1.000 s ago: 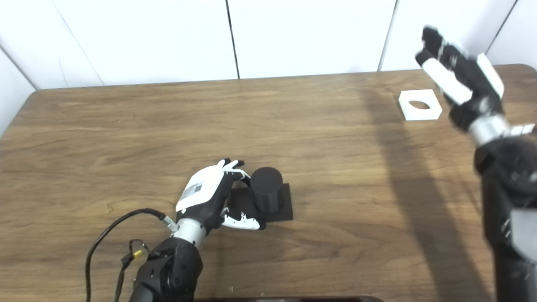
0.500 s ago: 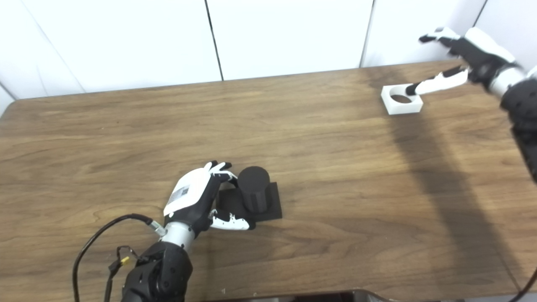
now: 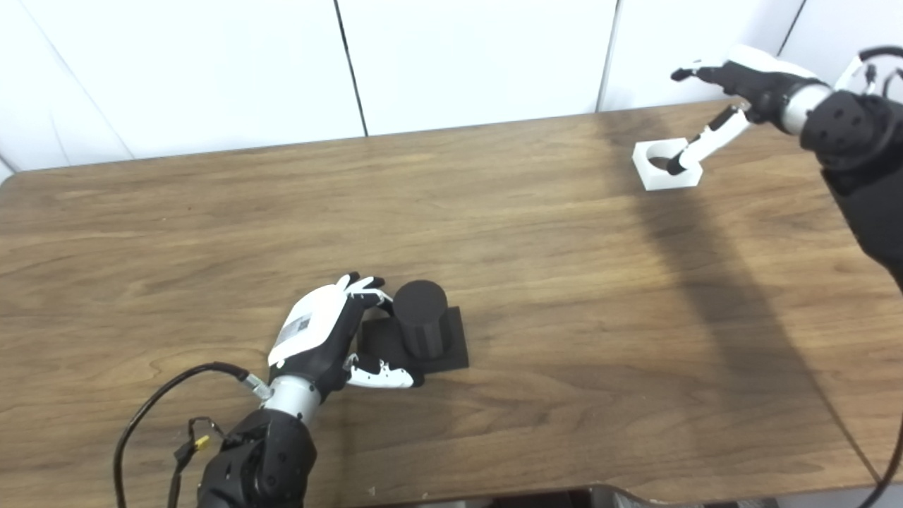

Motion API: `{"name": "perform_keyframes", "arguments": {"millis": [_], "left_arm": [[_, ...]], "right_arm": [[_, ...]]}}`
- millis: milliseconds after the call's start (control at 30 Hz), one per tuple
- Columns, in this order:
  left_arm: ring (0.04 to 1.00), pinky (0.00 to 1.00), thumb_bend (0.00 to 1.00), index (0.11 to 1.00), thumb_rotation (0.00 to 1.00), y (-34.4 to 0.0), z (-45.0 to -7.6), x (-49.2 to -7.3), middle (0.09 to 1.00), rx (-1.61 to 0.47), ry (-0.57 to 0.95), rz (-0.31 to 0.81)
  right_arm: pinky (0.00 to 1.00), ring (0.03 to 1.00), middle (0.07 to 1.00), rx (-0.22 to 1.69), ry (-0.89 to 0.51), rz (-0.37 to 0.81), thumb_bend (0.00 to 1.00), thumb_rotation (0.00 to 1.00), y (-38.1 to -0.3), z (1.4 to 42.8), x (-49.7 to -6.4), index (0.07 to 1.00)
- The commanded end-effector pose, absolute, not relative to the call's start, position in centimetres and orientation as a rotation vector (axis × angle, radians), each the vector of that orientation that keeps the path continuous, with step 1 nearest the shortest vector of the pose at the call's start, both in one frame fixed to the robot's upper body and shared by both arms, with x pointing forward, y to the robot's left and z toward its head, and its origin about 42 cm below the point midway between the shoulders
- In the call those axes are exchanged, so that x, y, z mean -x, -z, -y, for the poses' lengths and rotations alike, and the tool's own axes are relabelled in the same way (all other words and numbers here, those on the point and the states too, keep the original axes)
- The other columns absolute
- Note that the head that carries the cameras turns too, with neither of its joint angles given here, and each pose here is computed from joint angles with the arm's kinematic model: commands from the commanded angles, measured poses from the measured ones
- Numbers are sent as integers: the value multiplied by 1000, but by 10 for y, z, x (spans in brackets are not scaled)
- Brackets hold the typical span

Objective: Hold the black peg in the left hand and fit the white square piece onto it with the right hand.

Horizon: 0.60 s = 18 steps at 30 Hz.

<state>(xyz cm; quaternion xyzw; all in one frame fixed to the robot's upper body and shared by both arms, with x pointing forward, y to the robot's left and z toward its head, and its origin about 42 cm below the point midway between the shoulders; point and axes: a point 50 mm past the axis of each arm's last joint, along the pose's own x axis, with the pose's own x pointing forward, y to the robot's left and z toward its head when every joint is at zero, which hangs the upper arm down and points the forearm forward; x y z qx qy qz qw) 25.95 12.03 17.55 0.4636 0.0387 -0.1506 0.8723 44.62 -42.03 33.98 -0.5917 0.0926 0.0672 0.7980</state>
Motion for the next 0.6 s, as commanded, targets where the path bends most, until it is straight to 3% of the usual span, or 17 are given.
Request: {"name": "perform_keyframes", "arguments": {"millis": [0,567], "left_arm": [[1000,1000,519,483,58,-165,-138,-261,921,-1017,305,-144],[1000,1000,520,482,59,-142,-164,-256,922,-1036,308,-151]], "right_arm": [[916,1000,1000,1307,-100,-145,1000,235,-369,414,-450,949],[934,1000,1000,1336,-76,-202,1000,219,-339,401,-465,956]]}}
